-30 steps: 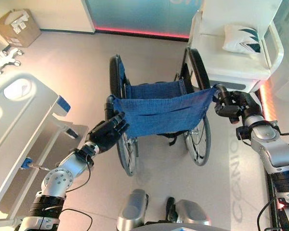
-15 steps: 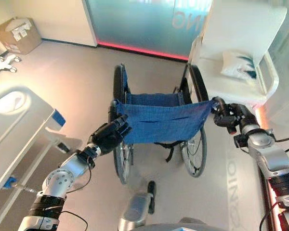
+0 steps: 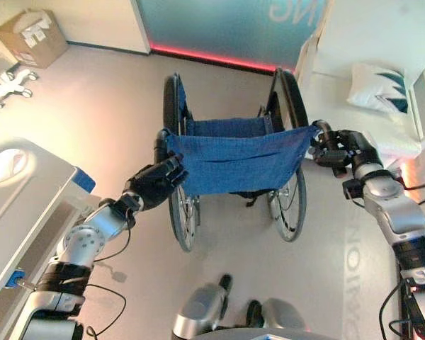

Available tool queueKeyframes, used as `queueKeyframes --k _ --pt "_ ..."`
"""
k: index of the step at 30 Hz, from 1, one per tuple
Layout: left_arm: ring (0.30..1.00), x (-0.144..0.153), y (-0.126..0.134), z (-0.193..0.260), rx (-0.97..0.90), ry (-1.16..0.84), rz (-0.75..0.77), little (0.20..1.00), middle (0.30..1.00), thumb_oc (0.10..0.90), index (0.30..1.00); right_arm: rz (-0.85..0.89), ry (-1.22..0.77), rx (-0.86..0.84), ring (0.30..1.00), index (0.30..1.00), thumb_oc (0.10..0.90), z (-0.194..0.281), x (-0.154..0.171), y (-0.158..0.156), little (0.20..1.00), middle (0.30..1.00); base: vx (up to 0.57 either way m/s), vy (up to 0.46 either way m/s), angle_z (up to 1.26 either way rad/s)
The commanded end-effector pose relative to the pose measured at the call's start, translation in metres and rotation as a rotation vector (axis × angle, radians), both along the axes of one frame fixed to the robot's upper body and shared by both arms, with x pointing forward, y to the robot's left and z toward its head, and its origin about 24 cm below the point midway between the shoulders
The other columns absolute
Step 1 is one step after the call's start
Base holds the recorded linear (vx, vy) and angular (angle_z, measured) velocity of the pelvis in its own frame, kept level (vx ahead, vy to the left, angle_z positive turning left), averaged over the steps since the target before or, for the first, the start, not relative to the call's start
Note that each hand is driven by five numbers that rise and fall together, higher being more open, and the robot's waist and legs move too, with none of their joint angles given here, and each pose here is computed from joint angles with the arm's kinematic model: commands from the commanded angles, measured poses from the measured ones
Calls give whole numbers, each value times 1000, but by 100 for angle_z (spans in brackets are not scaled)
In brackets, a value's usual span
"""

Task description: Push the wheelchair next to the bed

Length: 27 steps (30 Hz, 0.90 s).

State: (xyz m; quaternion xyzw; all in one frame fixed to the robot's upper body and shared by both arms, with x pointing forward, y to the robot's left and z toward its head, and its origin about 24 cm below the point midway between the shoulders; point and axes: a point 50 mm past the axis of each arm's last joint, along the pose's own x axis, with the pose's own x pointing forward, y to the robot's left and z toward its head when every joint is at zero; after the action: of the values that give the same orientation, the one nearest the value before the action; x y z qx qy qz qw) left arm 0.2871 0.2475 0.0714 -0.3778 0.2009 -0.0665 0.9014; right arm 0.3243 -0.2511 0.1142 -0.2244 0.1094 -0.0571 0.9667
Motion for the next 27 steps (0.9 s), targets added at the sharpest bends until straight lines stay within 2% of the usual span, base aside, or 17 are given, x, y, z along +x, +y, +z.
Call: queueKeyframes --k 1,7,13,20,27 --pt "300 20 46 192 -173 -856 245 300 300 400 300 476 -254 57 300 300 400 62 18 84 300 300 168 -325 81" --pt "300 13 52 185 -156 -848 262 300 300 400 300 506 -250 70 300 300 400 74 17 89 300 300 184 -423 66" --pt "300 0 76 174 -155 -841 304 300 300 400 300 548 -247 67 300 300 400 70 9 96 300 300 167 -433 60" --pt "300 0 77 166 -174 -824 323 300 300 400 300 551 -229 58 300 300 400 65 10 104 300 300 157 -137 6" --pt "300 13 64 145 -190 -836 291 300 300 400 300 523 -229 37 300 300 400 55 15 113 300 300 286 -36 -11"
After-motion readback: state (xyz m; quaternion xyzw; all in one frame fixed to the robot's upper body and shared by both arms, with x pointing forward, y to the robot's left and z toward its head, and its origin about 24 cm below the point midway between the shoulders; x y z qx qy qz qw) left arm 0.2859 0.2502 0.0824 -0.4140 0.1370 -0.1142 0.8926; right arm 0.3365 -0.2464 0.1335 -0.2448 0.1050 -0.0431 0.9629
